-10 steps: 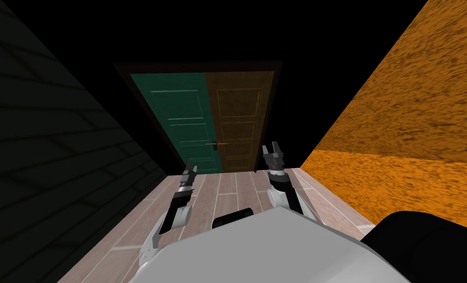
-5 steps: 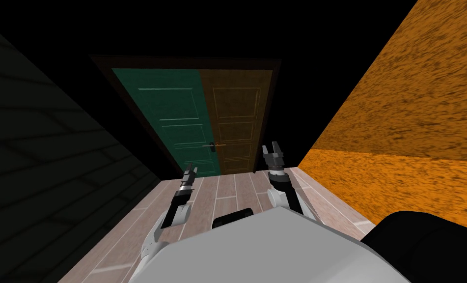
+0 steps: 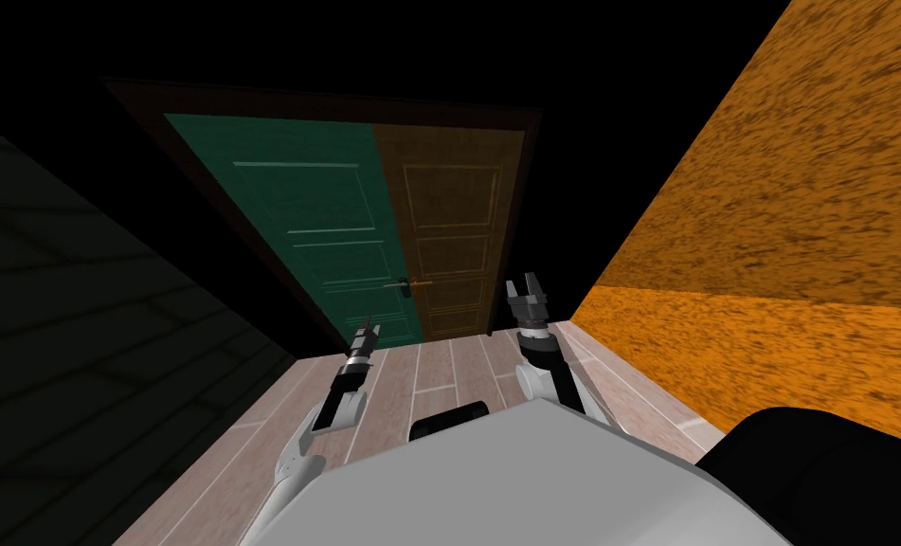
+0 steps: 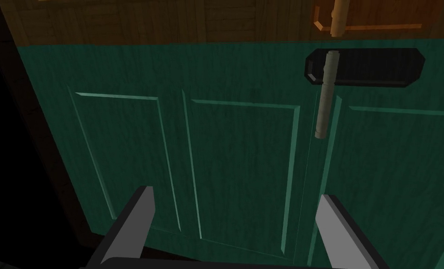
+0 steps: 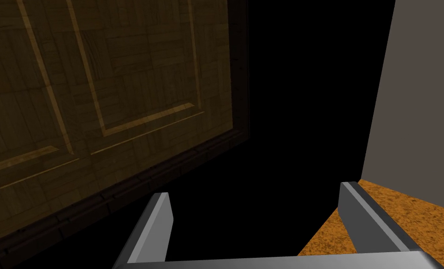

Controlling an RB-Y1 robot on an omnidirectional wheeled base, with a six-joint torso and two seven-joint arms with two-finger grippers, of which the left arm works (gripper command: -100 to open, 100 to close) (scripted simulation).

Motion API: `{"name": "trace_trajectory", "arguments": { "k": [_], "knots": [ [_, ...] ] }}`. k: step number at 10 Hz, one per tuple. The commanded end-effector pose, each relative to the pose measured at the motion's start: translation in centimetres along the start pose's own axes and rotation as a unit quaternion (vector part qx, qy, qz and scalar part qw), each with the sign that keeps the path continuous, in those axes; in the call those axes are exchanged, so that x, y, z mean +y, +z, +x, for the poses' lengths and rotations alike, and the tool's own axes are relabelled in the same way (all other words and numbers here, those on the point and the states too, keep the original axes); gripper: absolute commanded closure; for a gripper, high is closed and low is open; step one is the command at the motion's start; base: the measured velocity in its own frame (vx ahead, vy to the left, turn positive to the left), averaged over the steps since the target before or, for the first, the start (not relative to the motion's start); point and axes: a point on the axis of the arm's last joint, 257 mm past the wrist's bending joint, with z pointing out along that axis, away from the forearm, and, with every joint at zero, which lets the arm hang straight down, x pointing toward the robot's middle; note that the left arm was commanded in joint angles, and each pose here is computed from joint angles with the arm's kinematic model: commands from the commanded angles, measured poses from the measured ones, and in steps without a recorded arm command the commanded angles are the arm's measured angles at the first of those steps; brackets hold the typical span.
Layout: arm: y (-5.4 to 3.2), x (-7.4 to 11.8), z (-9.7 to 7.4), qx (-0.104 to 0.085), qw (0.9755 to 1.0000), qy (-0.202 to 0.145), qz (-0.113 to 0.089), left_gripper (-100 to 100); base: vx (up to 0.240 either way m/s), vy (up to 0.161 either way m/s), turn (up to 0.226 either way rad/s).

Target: Pull the door open

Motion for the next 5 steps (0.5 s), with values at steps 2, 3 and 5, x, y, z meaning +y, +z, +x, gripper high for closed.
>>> {"name": "trace_trajectory", "arguments": {
  "k": [2,3,5],
  "knots": [
    [0.15,1.6,-1.3,-0.004,0.9998,-0.004,-0.019,-100,0.104,0.004,-0.083],
    [0.24,2.2,-1.7,-0.006,0.9996,-0.005,-0.026,-100,0.099,0.019,-0.077],
    [0.42,3.3,-2.5,-0.010,0.9991,-0.008,-0.039,-100,0.102,0.019,-0.076]
  ]
}}
